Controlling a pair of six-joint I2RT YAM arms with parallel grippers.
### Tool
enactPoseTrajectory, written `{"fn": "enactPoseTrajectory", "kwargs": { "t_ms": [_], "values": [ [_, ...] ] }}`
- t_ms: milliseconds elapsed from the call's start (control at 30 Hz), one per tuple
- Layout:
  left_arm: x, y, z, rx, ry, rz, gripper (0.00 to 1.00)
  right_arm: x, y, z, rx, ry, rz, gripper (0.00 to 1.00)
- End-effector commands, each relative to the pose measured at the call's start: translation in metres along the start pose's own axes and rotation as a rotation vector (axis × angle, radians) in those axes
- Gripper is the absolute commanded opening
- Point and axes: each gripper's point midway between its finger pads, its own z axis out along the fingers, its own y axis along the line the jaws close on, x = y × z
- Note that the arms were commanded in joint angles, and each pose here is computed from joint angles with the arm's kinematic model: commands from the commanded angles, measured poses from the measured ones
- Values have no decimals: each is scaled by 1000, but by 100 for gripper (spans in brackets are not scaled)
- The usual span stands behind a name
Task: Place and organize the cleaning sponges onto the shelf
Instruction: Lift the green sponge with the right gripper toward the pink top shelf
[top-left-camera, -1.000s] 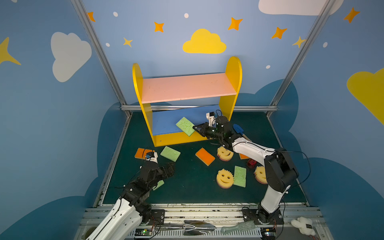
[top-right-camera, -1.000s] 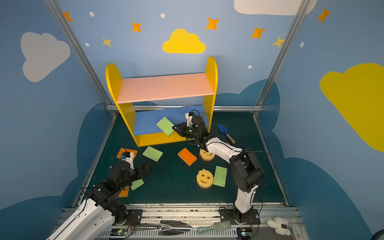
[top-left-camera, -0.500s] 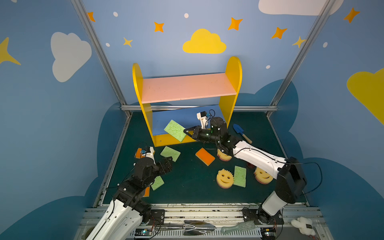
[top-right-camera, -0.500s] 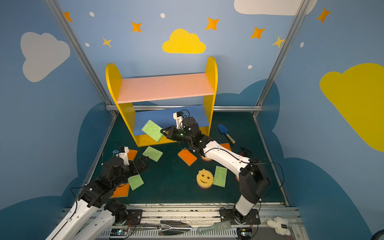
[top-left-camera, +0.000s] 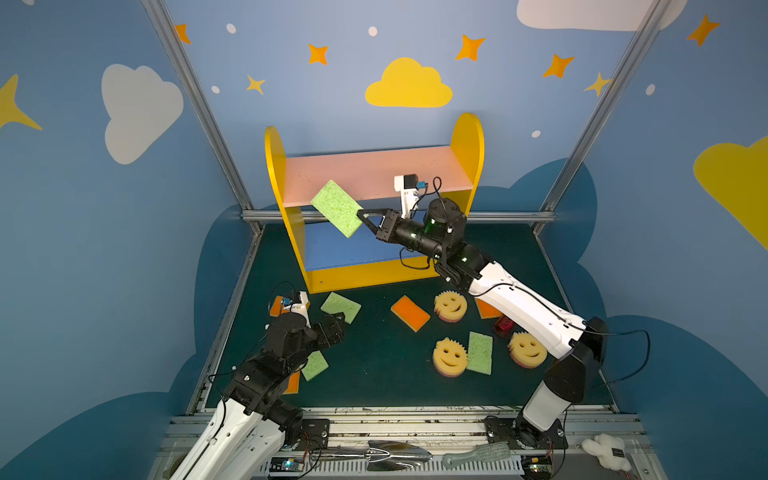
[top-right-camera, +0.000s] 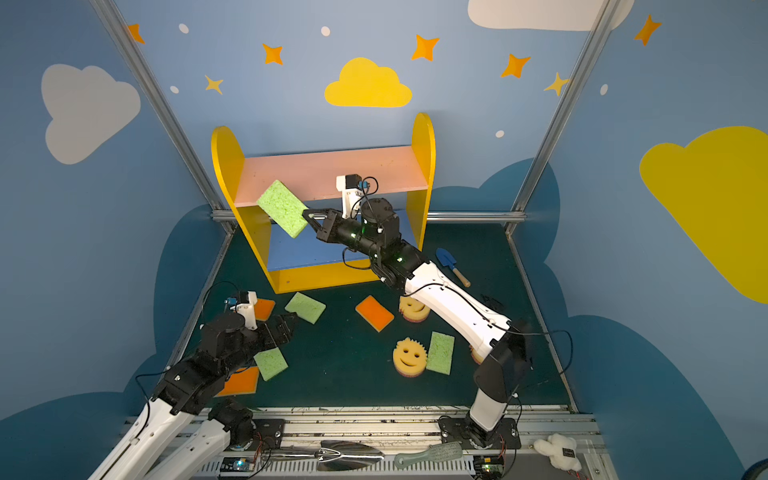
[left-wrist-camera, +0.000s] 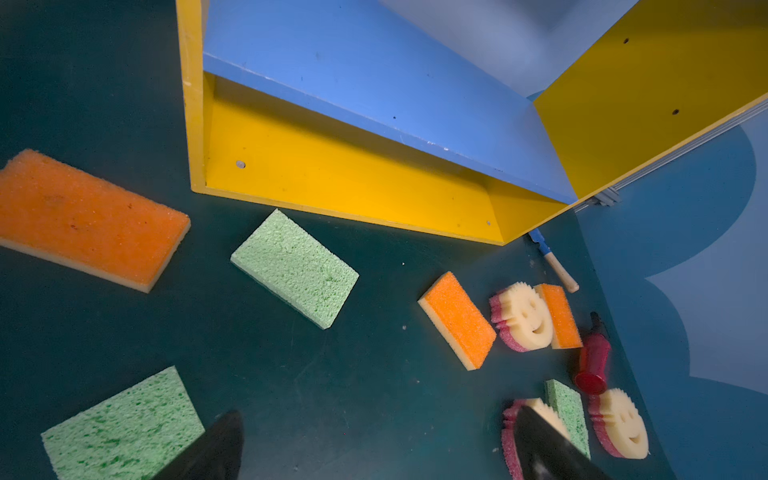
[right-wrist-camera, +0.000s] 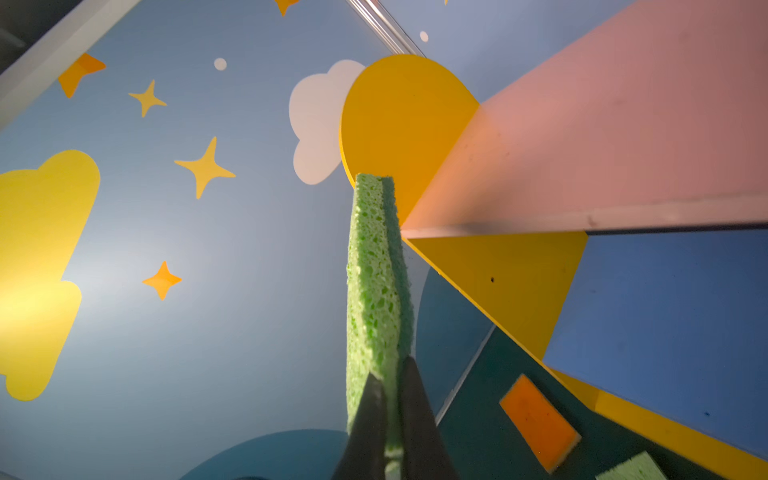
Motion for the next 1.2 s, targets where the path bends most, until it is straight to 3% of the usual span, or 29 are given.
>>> {"fn": "enactPoseTrajectory", "kwargs": {
  "t_ms": [0, 333, 767, 933, 1067, 1167],
  "values": [
    [-5, -3, -6, 4, -3, 35, 100, -14, -11, 22, 47, -71, 4, 0],
    [0, -1, -9, 7, 23, 42, 100, -35, -15, 91, 53, -163, 18, 0],
    [5, -4, -5, 26, 51, 49, 100, -16, -41, 117, 61, -188, 60, 0],
    [6, -3, -5, 28, 53, 43, 99, -10, -42, 121, 56, -175, 53, 30],
    [6, -3, -5, 27, 52, 42, 100, -8, -38, 121, 40, -160, 37, 44],
    [3, -4, -7, 28, 47, 44, 99, -7, -32, 120, 23, -143, 23, 49]
  ]
}}
